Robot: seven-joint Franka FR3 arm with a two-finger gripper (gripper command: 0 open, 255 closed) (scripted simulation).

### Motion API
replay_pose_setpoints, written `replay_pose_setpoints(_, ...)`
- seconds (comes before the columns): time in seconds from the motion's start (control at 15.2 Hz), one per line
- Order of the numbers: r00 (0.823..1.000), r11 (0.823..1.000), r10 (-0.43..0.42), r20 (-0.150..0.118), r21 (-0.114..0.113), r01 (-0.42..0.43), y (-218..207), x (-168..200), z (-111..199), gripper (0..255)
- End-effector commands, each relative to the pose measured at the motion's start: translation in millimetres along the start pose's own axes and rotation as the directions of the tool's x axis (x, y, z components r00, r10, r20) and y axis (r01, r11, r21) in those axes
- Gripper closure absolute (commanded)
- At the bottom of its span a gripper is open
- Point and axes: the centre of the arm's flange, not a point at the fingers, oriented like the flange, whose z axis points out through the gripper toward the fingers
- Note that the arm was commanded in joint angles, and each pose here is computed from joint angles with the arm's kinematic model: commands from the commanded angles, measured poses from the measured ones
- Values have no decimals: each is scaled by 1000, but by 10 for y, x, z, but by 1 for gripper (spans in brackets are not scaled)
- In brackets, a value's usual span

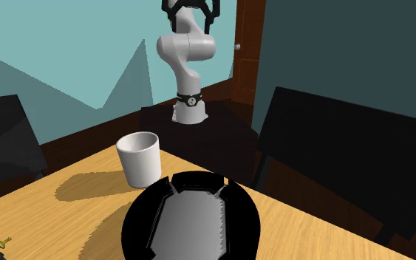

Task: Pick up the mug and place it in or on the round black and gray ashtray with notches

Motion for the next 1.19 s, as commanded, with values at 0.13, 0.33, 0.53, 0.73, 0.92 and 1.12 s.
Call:
replay_pose_setpoints(0.13, 1000, 1000, -14, -17, -2, 14, 120, 124, 178, 0)
replay_pose_setpoints(0.33, 998, 999, -36, -42, -6, 36, 298, 320, 442, 0)
replay_pose_setpoints(0.53, 996, 998, -58, -68, -10, 57, 473, 526, 699, 0)
replay_pose_setpoints(0.73, 993, 997, -79, -93, -15, 78, 643, 742, 951, 0)
replay_pose_setpoints(0.92, 988, 995, -101, -118, -20, 99, 810, 968, 1196, 0)
replay_pose_setpoints(1.12, 982, 992, -123, -142, -26, 120, 972, 1204, 1435, 0)
